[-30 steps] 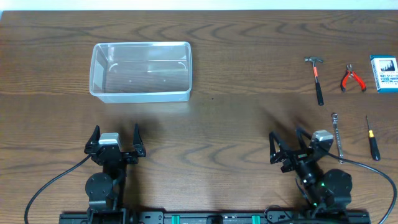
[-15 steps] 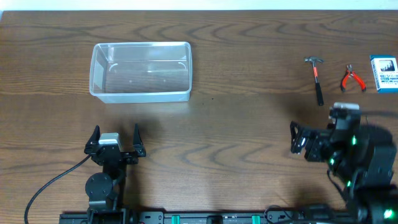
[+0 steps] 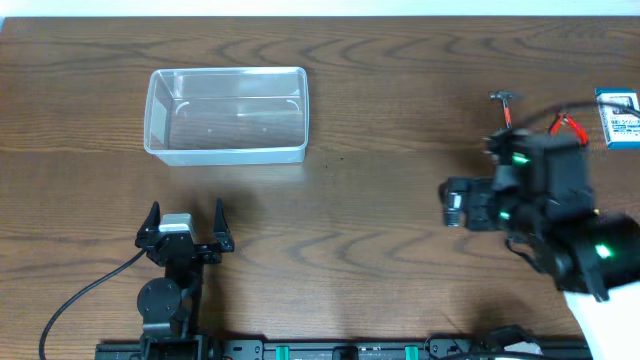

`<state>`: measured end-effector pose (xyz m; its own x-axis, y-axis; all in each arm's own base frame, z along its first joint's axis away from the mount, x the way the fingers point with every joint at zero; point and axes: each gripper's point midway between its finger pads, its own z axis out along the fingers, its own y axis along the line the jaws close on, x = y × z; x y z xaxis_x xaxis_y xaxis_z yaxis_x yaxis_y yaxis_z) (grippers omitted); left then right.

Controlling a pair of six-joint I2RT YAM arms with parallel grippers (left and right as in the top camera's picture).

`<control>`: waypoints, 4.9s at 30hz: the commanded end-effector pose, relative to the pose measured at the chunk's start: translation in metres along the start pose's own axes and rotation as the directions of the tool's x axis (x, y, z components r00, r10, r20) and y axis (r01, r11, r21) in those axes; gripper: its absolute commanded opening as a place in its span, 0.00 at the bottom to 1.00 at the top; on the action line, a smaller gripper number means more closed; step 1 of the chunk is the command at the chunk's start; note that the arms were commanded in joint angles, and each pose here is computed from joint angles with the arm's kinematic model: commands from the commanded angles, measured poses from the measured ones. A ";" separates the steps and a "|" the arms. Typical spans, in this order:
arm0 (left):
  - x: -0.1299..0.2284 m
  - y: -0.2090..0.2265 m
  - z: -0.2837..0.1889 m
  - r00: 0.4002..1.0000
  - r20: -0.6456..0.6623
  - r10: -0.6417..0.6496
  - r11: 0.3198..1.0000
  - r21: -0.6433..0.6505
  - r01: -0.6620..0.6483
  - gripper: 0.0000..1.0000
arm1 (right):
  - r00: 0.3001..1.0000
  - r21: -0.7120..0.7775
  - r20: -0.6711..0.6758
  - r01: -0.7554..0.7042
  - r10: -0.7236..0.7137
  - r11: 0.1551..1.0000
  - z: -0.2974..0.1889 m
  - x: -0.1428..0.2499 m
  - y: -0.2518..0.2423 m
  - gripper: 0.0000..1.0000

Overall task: Pack container
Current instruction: 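Reach the right gripper over to the clear container's right rim, then grasp the clear container's right wall with the right gripper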

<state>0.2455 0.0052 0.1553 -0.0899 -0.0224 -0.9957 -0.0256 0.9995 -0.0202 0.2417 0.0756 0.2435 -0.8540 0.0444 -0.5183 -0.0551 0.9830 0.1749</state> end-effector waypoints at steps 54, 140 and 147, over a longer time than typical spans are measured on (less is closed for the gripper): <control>-0.122 0.015 -0.004 0.689 -0.725 -0.001 0.995 -0.069 -0.071 0.98 | 0.948 -0.124 -0.139 0.271 -0.287 0.954 0.198 -0.100 0.222 0.99; -0.096 0.009 -0.034 0.555 -0.804 -0.213 0.975 -0.213 0.066 0.98 | 0.973 0.030 -0.228 0.037 -0.029 0.999 0.284 -0.096 0.197 0.88; -0.095 0.009 -0.034 0.554 -0.805 -0.213 0.975 -0.213 0.065 0.98 | 0.976 0.024 -0.216 0.034 -0.028 0.999 0.275 -0.103 0.199 0.76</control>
<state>0.2185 0.0150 0.2478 -0.8540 -0.2326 -0.4653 -0.2318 0.9709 -0.0599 0.4634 0.3141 0.0961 -0.9458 -0.0142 -0.3245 -0.0625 0.9883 0.1389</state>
